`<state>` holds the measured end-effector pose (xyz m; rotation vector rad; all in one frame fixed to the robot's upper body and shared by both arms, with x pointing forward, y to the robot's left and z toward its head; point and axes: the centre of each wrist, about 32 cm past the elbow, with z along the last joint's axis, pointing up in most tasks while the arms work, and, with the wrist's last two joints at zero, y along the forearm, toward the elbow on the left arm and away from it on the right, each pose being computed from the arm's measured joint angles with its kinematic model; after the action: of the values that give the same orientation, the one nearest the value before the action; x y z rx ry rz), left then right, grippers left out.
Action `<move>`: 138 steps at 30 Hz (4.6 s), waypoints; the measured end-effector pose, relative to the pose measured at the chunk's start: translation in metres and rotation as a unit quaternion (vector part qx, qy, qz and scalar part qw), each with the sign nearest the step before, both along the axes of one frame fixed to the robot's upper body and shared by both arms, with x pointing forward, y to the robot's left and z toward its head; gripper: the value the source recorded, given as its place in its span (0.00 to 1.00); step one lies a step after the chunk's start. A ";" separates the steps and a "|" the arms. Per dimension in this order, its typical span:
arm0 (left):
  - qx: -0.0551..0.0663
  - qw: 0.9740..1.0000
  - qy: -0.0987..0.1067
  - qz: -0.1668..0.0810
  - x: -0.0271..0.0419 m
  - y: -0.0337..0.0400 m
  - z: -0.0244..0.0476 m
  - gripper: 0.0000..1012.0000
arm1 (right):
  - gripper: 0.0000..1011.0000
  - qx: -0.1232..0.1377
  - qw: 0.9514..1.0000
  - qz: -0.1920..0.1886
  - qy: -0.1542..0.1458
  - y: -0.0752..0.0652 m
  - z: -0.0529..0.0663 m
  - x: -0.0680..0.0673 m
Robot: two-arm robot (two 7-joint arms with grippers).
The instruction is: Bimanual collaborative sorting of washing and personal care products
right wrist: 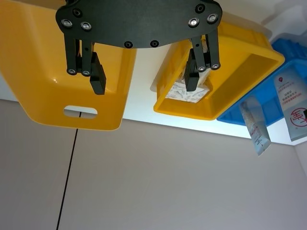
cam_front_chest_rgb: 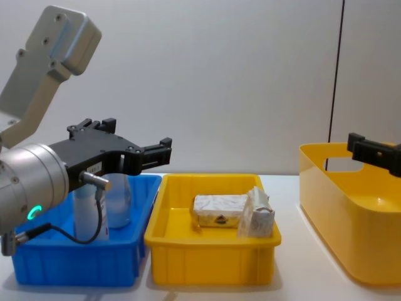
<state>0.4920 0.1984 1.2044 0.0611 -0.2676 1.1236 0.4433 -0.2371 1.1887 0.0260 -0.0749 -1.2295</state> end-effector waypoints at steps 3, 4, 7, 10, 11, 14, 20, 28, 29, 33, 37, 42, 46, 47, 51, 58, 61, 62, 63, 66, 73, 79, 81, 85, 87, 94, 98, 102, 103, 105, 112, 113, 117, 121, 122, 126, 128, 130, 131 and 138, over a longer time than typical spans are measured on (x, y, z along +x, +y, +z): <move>0.000 1.000 0.000 0.000 0.0000 0.0000 0.0000 0.99 | 0.99 0.000 1.000 0.000 0.000 0.000 0.000 0.000; 0.000 1.000 0.000 0.000 0.0000 0.0000 0.0000 0.99 | 0.99 0.000 1.000 0.000 0.000 0.000 0.000 0.000; 0.000 1.000 0.000 0.000 0.0000 0.0000 0.0000 0.99 | 0.99 0.000 1.000 0.000 0.000 0.000 0.000 0.000; 0.000 1.000 0.000 0.000 0.0000 0.0000 0.0000 0.99 | 0.99 0.000 1.000 0.000 0.000 0.000 0.000 0.000; 0.000 1.000 0.000 0.000 0.0000 0.0000 0.0000 0.99 | 0.99 0.000 1.000 0.000 0.000 0.000 0.000 0.000; 0.000 1.000 0.000 0.000 0.0000 0.0000 0.0000 0.99 | 0.99 0.000 1.000 0.000 0.000 0.000 0.000 0.000; 0.000 1.000 0.000 0.000 0.0000 0.0000 0.0000 0.99 | 0.99 0.000 1.000 0.000 0.000 0.000 0.000 0.000; 0.000 1.000 0.000 0.000 0.0000 0.0000 0.0000 0.99 | 0.99 0.000 1.000 0.000 0.000 0.000 0.000 0.000; 0.000 1.000 0.000 0.000 0.0000 0.0000 0.0000 0.99 | 0.99 0.000 1.000 0.000 0.000 0.000 0.000 0.000; 0.000 1.000 0.000 0.000 0.0000 0.0000 0.0000 0.99 | 0.99 0.000 1.000 0.000 0.000 0.000 0.000 0.000; 0.000 1.000 0.000 0.000 0.0000 0.0000 0.0000 0.99 | 0.99 0.000 1.000 0.001 0.003 0.005 0.000 0.000; 0.000 1.000 0.000 0.000 0.0000 0.0000 0.0000 0.99 | 0.99 -0.004 1.000 -0.003 0.013 0.016 0.003 -0.001; 0.000 1.000 0.000 0.000 0.0000 0.0000 0.0000 0.99 | 0.99 -0.009 1.000 -0.006 0.026 0.026 0.006 -0.001; 0.000 1.000 0.000 0.000 0.0000 0.0000 0.0000 0.99 | 0.99 -0.009 1.000 -0.006 0.026 0.026 0.006 -0.001; 0.000 1.000 0.000 0.000 0.0000 0.0000 0.0000 0.99 | 0.99 -0.015 0.999 -0.009 0.042 0.039 0.009 -0.002; 0.000 1.000 0.000 0.000 0.0000 0.0000 0.0000 0.99 | 0.99 -0.025 0.997 -0.015 0.072 0.057 0.013 0.000; 0.000 1.000 0.000 0.000 0.0000 0.0000 0.0000 0.99 | 0.99 -0.027 0.996 -0.017 0.086 0.065 0.014 0.002; 0.000 1.000 0.000 0.000 0.0000 0.0000 0.0000 0.99 | 0.99 -0.029 0.995 -0.019 0.095 0.069 0.015 0.004; 0.000 1.000 0.000 0.000 0.0000 0.0000 0.0000 0.99 | 0.99 -0.030 0.994 -0.020 0.099 0.071 0.015 0.005; 0.000 1.000 0.000 0.000 0.0000 0.0000 0.0000 0.99 | 0.99 -0.031 0.993 -0.023 0.112 0.079 0.015 0.009; 0.000 1.000 0.000 0.000 0.0000 0.0000 0.0000 0.99 | 0.99 -0.035 0.989 -0.035 0.138 0.094 0.015 0.022; 0.000 1.000 0.000 0.000 0.0000 0.0000 0.0000 0.99 | 0.99 -0.033 0.986 -0.041 0.157 0.106 0.013 0.034; 0.000 1.000 0.000 0.000 0.0000 0.0000 0.0000 0.99 | 0.99 -0.032 0.985 -0.043 0.162 0.109 0.013 0.038; 0.000 1.000 0.000 0.000 0.0000 0.0000 0.0000 0.99 | 0.99 -0.030 0.984 -0.044 0.171 0.115 0.012 0.046; 0.000 1.000 0.000 0.000 0.0000 0.0000 0.0000 0.99 | 0.99 -0.029 0.983 -0.044 0.177 0.119 0.011 0.050; 0.000 1.000 0.000 0.000 0.0000 0.0000 0.0000 0.99 | 0.99 -0.028 0.980 -0.045 0.191 0.128 0.009 0.062; 0.000 1.000 0.000 0.000 0.0000 0.0000 0.0000 0.99 | 0.99 -0.027 0.978 -0.046 0.200 0.132 0.008 0.068; 0.000 1.000 0.000 0.000 0.0000 0.0000 0.0000 0.99 | 0.99 -0.027 0.977 -0.048 0.208 0.136 0.006 0.073; 0.000 1.000 0.000 0.000 0.0000 0.0000 0.0000 0.99 | 0.99 -0.027 0.976 -0.048 0.210 0.137 0.006 0.074; 0.000 1.000 0.000 0.000 0.0000 0.0000 0.0000 0.99 | 0.99 -0.027 0.975 -0.049 0.215 0.139 0.004 0.078; 0.000 1.000 0.000 0.000 0.0000 0.0000 0.0000 0.99 | 0.99 -0.028 0.973 -0.049 0.224 0.145 0.002 0.085; 0.000 1.000 0.000 0.000 0.0000 0.0000 0.0000 0.99 | 0.99 -0.029 0.973 -0.049 0.226 0.146 0.001 0.087; 0.000 1.000 0.000 0.000 0.0000 0.0000 0.0000 0.99 | 0.99 -0.030 0.972 -0.047 0.228 0.148 0.000 0.090; 0.000 1.000 0.000 0.000 0.0000 0.0000 0.0000 0.99 | 0.99 -0.032 0.972 -0.045 0.230 0.151 -0.001 0.093; 0.000 1.000 0.000 0.000 0.0000 0.0000 0.0000 0.99 | 0.99 -0.032 0.972 -0.044 0.230 0.151 -0.001 0.094; 0.000 1.000 0.000 0.000 0.0000 0.0000 0.0000 0.99 | 0.94 -0.033 0.971 -0.042 0.232 0.153 -0.001 0.097; 0.000 1.000 0.000 0.000 0.0000 0.0000 0.0000 0.99 | 0.88 -0.033 0.971 -0.041 0.233 0.154 -0.001 0.098; 0.000 1.000 0.000 0.000 0.0000 0.0000 0.0000 0.99 | 0.85 -0.034 0.971 -0.041 0.234 0.155 -0.001 0.099; 0.000 1.000 0.000 0.000 0.0000 0.0000 0.0000 0.99 | 0.81 -0.034 0.971 -0.041 0.234 0.155 -0.001 0.100; 0.000 1.000 0.000 0.000 0.0000 0.0000 0.0000 0.99 | 0.60 -0.037 0.970 -0.044 0.237 0.158 0.000 0.104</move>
<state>0.4920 0.1984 1.2044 0.0612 -0.2676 1.1237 0.5474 -0.0794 1.1884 -0.3389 0.2976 -1.2915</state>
